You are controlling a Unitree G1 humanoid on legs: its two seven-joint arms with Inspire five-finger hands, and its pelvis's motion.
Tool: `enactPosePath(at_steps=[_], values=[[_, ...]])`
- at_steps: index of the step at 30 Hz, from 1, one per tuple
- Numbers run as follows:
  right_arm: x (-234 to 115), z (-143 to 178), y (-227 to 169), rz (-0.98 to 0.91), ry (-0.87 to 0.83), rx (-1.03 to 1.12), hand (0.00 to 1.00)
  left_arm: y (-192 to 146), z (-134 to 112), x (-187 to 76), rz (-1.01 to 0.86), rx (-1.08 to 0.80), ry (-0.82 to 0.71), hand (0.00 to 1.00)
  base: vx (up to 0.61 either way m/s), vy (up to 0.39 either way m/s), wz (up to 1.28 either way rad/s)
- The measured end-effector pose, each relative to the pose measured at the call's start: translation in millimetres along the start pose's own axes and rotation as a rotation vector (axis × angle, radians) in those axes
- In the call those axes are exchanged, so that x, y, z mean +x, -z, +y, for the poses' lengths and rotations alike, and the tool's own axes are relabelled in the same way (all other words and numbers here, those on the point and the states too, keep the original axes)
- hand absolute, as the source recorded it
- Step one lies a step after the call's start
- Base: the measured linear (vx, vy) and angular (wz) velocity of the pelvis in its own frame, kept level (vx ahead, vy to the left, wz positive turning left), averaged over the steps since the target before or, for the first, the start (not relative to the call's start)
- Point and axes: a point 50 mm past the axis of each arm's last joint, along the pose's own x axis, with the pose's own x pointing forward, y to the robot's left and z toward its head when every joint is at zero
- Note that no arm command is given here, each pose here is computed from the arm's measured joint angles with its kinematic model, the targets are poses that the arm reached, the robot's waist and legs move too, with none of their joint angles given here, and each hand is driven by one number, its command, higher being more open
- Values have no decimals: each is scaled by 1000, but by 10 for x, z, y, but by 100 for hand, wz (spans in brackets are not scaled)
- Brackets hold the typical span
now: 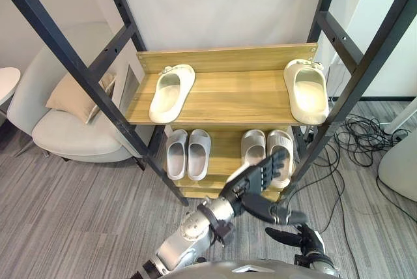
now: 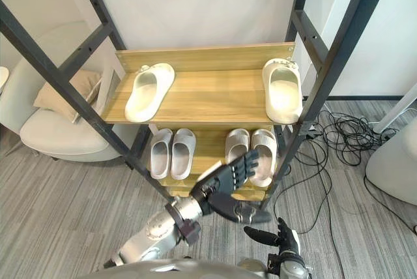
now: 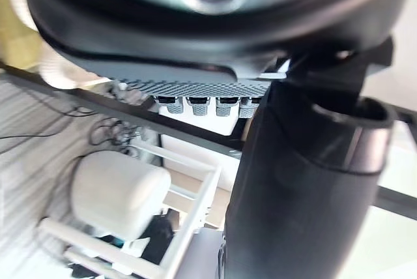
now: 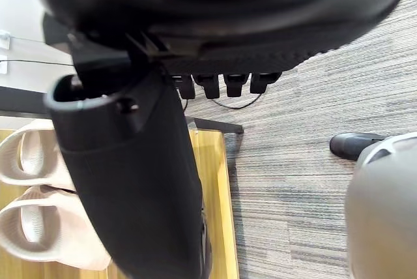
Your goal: Organize the slippers on the shoe rack
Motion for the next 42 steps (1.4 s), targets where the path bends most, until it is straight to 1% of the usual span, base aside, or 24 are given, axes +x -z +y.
enactPosePath(at_steps=[4,8,10,15,16,18,20,21,22,27,28,31,33,35,39,42], values=[[-60,-48,159,42,8,-8,100,-282,105,5,-138,18,-90,100,-5,5,-1],[-108,-78,282,78,15,-11,100,-471,115,24,-232,25,-129,100,-5,5,-1],[-129,-77,370,116,9,-13,100,-604,132,78,-297,44,-154,100,0,0,0],[-138,-74,389,121,6,-12,100,-842,243,145,-387,128,-216,100,0,0,0],[-138,-73,389,121,5,-12,100,-982,322,150,-440,202,-268,100,0,0,0],[-139,-72,392,121,6,-12,100,-1118,412,152,-489,303,-336,100,0,0,0],[-139,-68,392,121,4,-16,100,-1186,513,156,-511,387,-386,100,0,0,0],[-139,-62,393,122,0,-20,100,-1220,612,162,-503,445,-424,100,0,0,0],[-139,-60,393,122,0,-20,100,-1224,647,165,-496,465,-436,100,0,0,0],[-130,-42,374,117,-4,-18,100,-1229,1129,98,-362,680,-598,100,30,6,0],[-130,-39,373,116,-5,-17,100,-1241,1162,89,-355,697,-608,100,35,11,-2],[-128,3,368,115,-13,-9,100,-1430,1470,-69,-291,867,-717,100,52,16,-4],[-128,6,368,115,-13,-10,100,-1523,1604,-173,-254,941,-773,100,48,30,-9],[-128,4,370,116,-13,-8,100,-1582,1684,-220,-229,993,-814,100,22,20,-3],[-118,17,359,116,-20,-6,100,-1639,1728,-240,-207,1062,-825,100,-4,26,-1],[-117,16,356,115,-19,-5,100,-1669,1780,-259,-196,1077,-848,100,-41,25,-5]])
